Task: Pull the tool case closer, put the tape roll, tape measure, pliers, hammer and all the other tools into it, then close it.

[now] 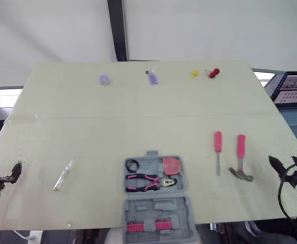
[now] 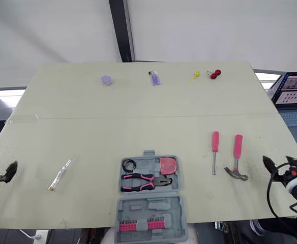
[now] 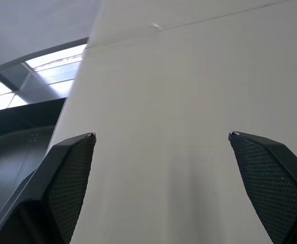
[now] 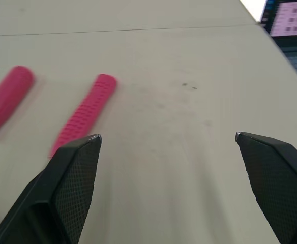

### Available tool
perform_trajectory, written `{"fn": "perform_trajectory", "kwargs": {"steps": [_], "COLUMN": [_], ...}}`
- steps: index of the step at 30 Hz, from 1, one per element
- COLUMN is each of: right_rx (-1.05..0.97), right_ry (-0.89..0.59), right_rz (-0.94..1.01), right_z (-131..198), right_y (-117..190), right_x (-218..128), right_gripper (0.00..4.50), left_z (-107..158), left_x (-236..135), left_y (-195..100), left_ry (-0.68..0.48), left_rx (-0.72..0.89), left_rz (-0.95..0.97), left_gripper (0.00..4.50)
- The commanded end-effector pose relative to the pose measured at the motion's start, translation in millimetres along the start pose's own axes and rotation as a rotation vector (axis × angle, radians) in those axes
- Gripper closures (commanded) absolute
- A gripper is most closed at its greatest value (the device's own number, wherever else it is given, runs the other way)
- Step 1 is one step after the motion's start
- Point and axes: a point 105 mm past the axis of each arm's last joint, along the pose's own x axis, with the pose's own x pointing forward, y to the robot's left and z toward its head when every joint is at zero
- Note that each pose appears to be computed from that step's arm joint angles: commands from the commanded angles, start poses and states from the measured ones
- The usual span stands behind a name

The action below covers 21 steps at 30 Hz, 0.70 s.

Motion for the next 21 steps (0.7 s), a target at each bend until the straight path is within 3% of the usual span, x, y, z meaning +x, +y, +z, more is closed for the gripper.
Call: {"fn": "perform_trajectory", "kwargs": {"steps": [1, 11, 16, 19, 21], "right_rx": [-0.02, -0.057, -0.112, -0.133, -0.185], "right_ry": [-0.057, -0.055, -0.037, 0.036, 0.113], "right_rz": [-0.13, -0.038, 0.278, 0.533, 0.732], "right_z": [4, 4, 26, 32, 30], "right_y": [-26, -13, 52, 106, 146], "right_x": [-8, -1, 11, 9, -1], "right_gripper": [0.05, 0.05, 0.05, 0.05, 0.05], "left_z": [4, 6, 32, 54, 59], "left_x": [-2, 4, 1, -14, -32], "left_y": [16, -13, -74, -129, -166], "left_ry": [-0.021, -0.023, -0.085, -0.14, -0.116], "left_rx": [-0.022, -0.031, 0.04, 0.094, 0.142], "left_rz": [0.119, -0.012, -0.354, -0.674, -0.92], "left_gripper": [0.0, 0.0, 0.0, 0.0, 0.0]}}
